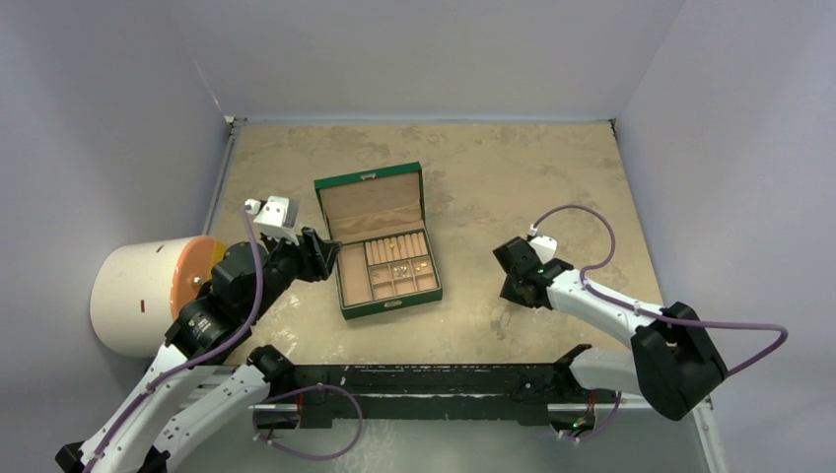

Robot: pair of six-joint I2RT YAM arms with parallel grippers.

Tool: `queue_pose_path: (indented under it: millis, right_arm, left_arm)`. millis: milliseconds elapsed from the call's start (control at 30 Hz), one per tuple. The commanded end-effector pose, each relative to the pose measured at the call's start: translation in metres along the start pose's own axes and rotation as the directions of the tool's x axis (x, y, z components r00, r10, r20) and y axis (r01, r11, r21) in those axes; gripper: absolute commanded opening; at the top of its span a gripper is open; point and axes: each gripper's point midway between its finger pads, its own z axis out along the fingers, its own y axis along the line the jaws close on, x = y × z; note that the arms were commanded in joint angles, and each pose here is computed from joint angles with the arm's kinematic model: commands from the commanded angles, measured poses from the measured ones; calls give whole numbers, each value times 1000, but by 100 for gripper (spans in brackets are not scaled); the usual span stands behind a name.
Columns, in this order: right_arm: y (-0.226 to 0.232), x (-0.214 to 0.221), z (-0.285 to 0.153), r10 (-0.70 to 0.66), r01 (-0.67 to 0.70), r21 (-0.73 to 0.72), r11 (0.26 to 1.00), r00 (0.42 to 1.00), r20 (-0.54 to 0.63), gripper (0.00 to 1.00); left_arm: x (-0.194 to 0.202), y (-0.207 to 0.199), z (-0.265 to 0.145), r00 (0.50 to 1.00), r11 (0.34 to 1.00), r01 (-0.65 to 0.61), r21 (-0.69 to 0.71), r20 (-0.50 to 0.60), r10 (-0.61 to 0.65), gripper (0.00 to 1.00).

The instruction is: Organize the mixed jewelry

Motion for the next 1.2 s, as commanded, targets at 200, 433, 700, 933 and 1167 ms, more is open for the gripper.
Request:
queue_pose_path:
  millis: [200, 433, 700, 933, 1167]
  right_arm:
    - [1, 0, 7, 36, -36, 0, 999, 999, -6, 31]
    - [4, 4, 8, 43, -43, -15, 999, 999, -27, 24]
    - [6, 7, 8, 48, -49, -23, 999, 998, -42, 13]
    - [10, 3, 2, 47, -49, -39, 998, 998, -40, 8]
    - [29, -12, -12, 27, -29, -132, 991, 1000, -16, 6]
  left_arm:
    - [-7, 0, 1, 1000, 1000, -4, -2, 29, 4, 50]
    - [-7, 0, 1, 1000, 1000, -3, 0, 30, 3, 50]
    - [-8, 0, 0, 999, 1000, -3, 1, 33, 3, 50]
    - [-8, 0, 0, 999, 1000, -3, 3, 33, 2, 50]
    - [-9, -1, -1, 999, 1000, -3, 8, 36, 3, 50]
